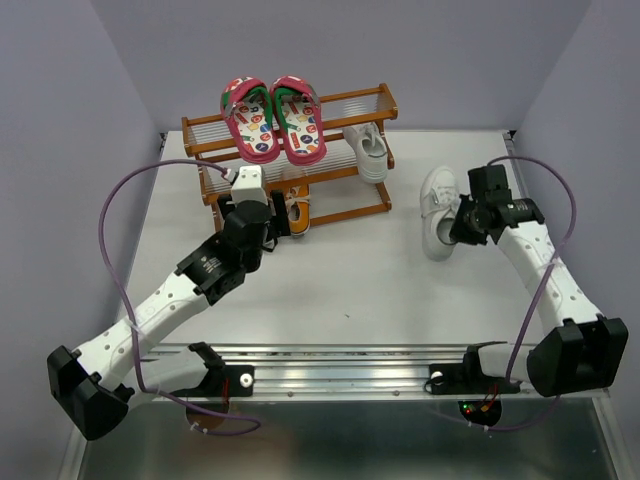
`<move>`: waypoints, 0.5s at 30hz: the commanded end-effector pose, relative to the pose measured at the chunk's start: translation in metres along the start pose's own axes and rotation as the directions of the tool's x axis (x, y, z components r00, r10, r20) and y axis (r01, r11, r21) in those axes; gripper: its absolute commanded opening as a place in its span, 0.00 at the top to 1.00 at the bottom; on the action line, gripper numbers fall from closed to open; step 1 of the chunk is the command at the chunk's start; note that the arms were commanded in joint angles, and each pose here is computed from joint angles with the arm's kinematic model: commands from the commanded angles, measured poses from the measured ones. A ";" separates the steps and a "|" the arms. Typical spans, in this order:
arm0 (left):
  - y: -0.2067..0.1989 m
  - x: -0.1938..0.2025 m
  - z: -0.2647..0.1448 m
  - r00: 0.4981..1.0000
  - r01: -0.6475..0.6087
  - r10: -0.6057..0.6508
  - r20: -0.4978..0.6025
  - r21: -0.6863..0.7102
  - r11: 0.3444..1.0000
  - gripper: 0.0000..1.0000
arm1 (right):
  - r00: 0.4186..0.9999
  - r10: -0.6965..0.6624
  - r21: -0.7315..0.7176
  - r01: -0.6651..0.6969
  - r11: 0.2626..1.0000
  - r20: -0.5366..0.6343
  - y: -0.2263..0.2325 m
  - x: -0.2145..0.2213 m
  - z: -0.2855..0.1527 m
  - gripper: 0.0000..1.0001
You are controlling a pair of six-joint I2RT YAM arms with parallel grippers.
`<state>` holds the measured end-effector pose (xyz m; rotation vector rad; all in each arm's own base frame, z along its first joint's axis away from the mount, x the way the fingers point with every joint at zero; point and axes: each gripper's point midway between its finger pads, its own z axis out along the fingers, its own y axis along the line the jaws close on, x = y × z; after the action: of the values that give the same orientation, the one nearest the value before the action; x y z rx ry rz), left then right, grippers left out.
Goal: Place and organize the shoes onto the shoe shelf
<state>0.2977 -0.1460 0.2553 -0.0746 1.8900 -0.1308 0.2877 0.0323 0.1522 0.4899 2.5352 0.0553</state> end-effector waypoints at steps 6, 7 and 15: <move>0.011 -0.056 -0.018 0.991 0.052 -0.046 0.129 -0.047 0.998 0.17 | 0.956 -0.129 -0.186 0.181 0.966 0.263 0.037 -0.077 -0.102 0.99; 0.015 -0.061 -0.019 0.988 0.072 -0.061 0.142 -0.073 0.995 0.17 | 0.953 -0.145 -0.210 0.204 0.956 0.266 0.041 -0.078 -0.107 0.99; 0.020 -0.087 -0.028 0.979 0.115 -0.095 0.182 -0.101 0.988 0.17 | 0.927 -0.305 -0.402 0.370 0.838 0.216 0.098 -0.046 -0.121 0.99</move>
<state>0.2997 -0.1267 0.3095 -0.1781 1.7901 -0.0905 0.2958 0.0803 0.2689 0.0494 2.3864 0.2975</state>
